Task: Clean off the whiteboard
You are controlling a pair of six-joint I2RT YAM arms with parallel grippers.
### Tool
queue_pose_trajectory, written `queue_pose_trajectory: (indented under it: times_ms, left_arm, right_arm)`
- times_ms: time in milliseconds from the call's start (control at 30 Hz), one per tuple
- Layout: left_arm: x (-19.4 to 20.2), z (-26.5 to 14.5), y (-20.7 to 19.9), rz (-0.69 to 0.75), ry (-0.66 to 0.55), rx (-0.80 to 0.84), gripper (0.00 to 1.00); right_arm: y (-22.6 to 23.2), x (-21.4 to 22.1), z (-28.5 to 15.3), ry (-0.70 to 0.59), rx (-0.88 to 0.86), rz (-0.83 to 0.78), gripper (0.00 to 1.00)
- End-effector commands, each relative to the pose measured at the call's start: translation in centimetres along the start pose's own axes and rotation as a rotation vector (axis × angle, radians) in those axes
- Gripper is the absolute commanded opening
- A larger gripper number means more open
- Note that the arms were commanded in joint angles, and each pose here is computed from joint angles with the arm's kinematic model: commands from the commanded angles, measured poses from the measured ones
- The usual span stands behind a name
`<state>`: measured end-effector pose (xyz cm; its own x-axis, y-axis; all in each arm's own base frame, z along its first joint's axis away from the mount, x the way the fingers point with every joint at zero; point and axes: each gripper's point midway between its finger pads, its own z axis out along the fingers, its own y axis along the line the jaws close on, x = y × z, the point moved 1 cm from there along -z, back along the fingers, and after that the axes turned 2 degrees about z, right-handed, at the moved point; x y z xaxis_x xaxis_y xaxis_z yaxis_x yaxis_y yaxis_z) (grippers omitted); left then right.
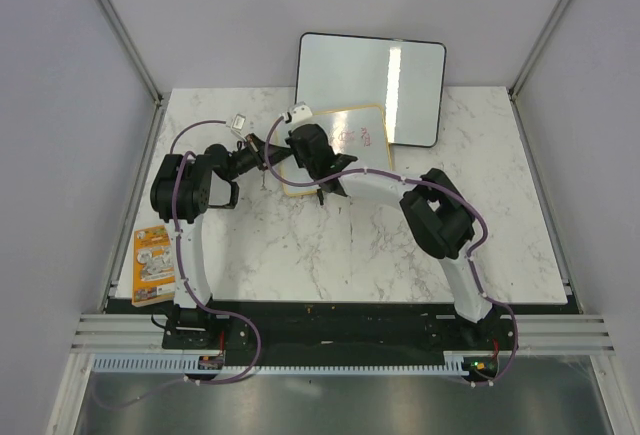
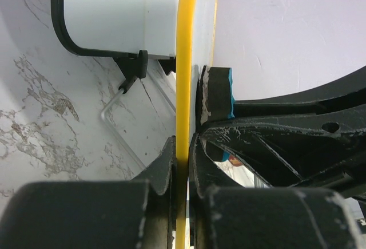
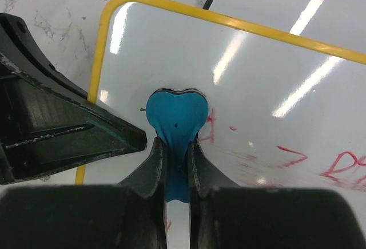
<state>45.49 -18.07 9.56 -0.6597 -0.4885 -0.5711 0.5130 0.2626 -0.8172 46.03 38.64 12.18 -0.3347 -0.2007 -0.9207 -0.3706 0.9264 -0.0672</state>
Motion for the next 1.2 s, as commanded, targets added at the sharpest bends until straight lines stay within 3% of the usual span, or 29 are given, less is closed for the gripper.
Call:
queue_pose_trajectory:
  times_ms: [0, 200, 400, 600, 700, 867, 1167]
  left_arm:
    - [1.4, 0.0, -2.9, 0.23, 0.033, 0.165, 0.02]
    - [1.3, 0.0, -2.9, 0.233, 0.033, 0.165, 0.02]
    - [1.3, -0.1, -2.9, 0.235, 0.028, 0.161, 0.02]
    - [1.3, -0.1, -2.8, 0.229, 0.026, 0.159, 0.02]
    - [1.4, -0.1, -2.8, 0.228, 0.029, 0.16, 0.02]
    - [1.3, 0.0, -2.8, 0.229, 0.027, 0.16, 0.02]
    - [1.3, -0.1, -2.8, 0.228, 0.028, 0.161, 0.02]
  right_arm:
    - [4.7, 9.0, 0.6, 0.226, -0.192, -0.088, 0.0]
    - [1.7, 12.0, 0.1, 0.297, -0.042, -0.08, 0.0]
    - [-7.4, 14.2, -0.7, 0.352, 0.139, 0.044, 0.0]
    - [-16.9, 14.1, -2.5, 0.321, 0.317, 0.171, 0.0]
    - [-19.1, 13.8, -2.9, 0.309, 0.322, 0.249, 0.0]
    - [-18.6, 14.4, -2.3, 0.342, 0.267, 0.255, 0.0]
    - [-7.3, 11.9, -1.0, 0.309, 0.08, 0.057, 0.0]
